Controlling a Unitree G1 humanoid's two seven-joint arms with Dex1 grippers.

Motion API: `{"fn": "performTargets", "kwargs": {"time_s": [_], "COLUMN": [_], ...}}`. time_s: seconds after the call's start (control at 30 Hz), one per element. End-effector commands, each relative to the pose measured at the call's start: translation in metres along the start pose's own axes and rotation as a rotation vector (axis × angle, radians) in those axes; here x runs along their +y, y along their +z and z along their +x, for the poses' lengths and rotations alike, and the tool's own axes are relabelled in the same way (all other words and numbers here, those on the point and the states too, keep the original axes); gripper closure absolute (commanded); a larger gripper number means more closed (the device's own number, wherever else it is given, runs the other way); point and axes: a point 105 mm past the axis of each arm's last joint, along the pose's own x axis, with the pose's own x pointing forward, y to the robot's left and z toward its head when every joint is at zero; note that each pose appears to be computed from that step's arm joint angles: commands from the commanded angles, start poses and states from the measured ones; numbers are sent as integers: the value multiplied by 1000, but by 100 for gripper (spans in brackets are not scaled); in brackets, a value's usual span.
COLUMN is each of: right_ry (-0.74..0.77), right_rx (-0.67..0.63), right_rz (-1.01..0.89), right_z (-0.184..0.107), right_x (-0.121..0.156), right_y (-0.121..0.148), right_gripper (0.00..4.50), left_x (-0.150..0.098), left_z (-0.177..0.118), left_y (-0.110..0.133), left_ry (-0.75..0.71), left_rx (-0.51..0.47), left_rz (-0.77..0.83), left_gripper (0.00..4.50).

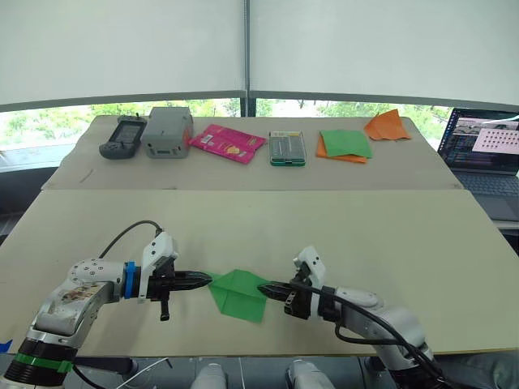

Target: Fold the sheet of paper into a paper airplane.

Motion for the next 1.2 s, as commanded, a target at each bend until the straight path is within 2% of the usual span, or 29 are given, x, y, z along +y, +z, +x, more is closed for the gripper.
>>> {"fn": "performTargets", "kwargs": {"time_s": [0.03,0.1,0.2,0.3,0.4,0.53,0.67,0.8,1.0,1.07,1.2], "right_ry": [79,76,-48,-142,-235,-176,-70,-44,-74,-53,-38], "right_rx": [-138,-185,-123,-96,-47,-6,25,29,17,14,-57], "right_rz": [-154,-287,-797,-1093,-1369,-1643,-1699,-1671,-1591,-1555,-1498], "right_z": [-7,-14,-20,-18,-9,4,9,11,8,-1,-17], "right_x": [21,27,19,8,-7,-7,-7,-10,-12,-6,11], "right_y": [37,56,70,73,66,38,13,5,10,12,35], "right_gripper": [448,448,448,448,448,448,448,448,255,191,191], "left_x": [0,2,4,4,2,1,3,3,1,1,3], "left_z": [-1,-2,-3,-3,-1,1,2,6,7,8,8], "left_y": [9,11,12,12,14,17,21,24,27,28,30], "left_ry": [2,8,17,20,19,16,16,11,4,2,-1], "left_rx": [-32,-42,-48,-49,-55,-58,-58,-57,-57,-56,-54], "left_rz": [25,20,15,12,8,5,7,9,8,9,11], "left_gripper": [450,450,450,450,450,450,450,450,450,450,450]}}
